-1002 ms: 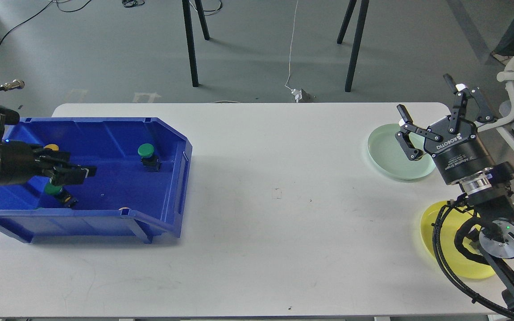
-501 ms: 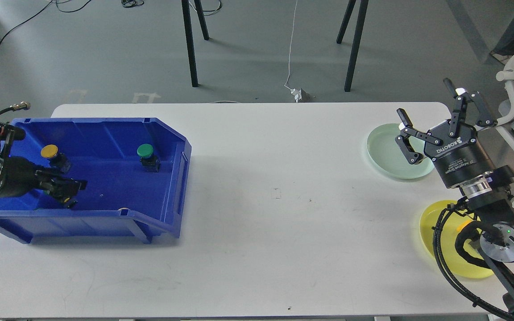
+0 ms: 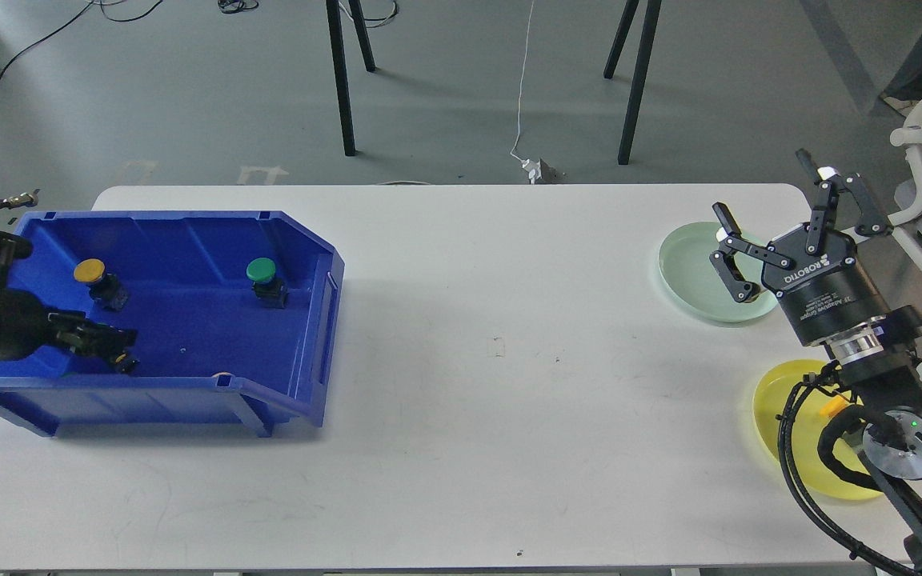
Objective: Pass button and place on color plate
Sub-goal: 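Grasp a green-capped button in the bin with the left gripper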
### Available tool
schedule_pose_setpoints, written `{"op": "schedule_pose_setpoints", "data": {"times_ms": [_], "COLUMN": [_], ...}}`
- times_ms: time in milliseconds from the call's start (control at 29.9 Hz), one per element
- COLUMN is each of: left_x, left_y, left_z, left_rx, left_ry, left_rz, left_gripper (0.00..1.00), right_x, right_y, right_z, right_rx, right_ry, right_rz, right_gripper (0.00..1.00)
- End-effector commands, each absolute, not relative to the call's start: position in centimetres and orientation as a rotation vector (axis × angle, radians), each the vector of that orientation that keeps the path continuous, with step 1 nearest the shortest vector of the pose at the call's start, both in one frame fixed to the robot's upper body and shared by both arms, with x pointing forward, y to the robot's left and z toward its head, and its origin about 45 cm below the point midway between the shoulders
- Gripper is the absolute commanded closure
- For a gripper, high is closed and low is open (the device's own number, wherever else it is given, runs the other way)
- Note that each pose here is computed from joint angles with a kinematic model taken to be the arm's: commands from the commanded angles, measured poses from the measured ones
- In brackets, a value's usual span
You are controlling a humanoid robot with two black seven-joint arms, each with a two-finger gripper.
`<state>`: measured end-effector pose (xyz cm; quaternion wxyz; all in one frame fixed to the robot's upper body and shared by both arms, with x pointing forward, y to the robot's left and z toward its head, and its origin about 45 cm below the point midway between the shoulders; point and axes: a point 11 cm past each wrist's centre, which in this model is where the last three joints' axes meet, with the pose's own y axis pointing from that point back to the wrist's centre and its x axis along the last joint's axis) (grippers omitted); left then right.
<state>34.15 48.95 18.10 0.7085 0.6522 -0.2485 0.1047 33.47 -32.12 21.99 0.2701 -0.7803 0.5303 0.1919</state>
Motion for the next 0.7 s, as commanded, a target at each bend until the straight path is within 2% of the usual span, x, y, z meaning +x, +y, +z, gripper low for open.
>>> {"op": "schedule_pose_setpoints", "data": {"times_ms": [0,167,334,468,535,635,668], "left_x": [34.2,34.3,33.8,33.9,34.0,34.0,34.0], "left_y": [49.3,49.4,49.7,49.6,49.7,49.7,49.7], "left_z": [17.8,17.3,16.4,16.4,16.5,16.5,16.5], "left_rx": [1.457,1.462,1.482,1.479,1.482,1.482,1.483], "left_ry": [-0.542,-0.535,-0.541,-0.551,-0.552,-0.556,-0.555], "left_rz": [0.244,0.251,0.224,0.225,0.226,0.226,0.225], "left_gripper": [0.16,0.17,0.23,0.24,0.29,0.43,0.44], "right_x": [33.4,33.2,33.0,32.9,32.9,32.9,32.8], "right_y": [-32.1,-32.1,-32.2,-32.3,-32.3,-32.3,-32.3], "right_z": [22.2,22.0,21.8,21.7,21.7,21.6,21.5], "right_rx": [-2.108,-2.108,-2.105,-2.105,-2.105,-2.104,-2.103], "right_ry": [1.405,1.403,1.406,1.411,1.411,1.411,1.412], "right_rz": [0.513,0.521,0.524,0.527,0.527,0.530,0.531], "right_gripper": [0.07,0.07,0.07,0.07,0.07,0.07,0.07]}}
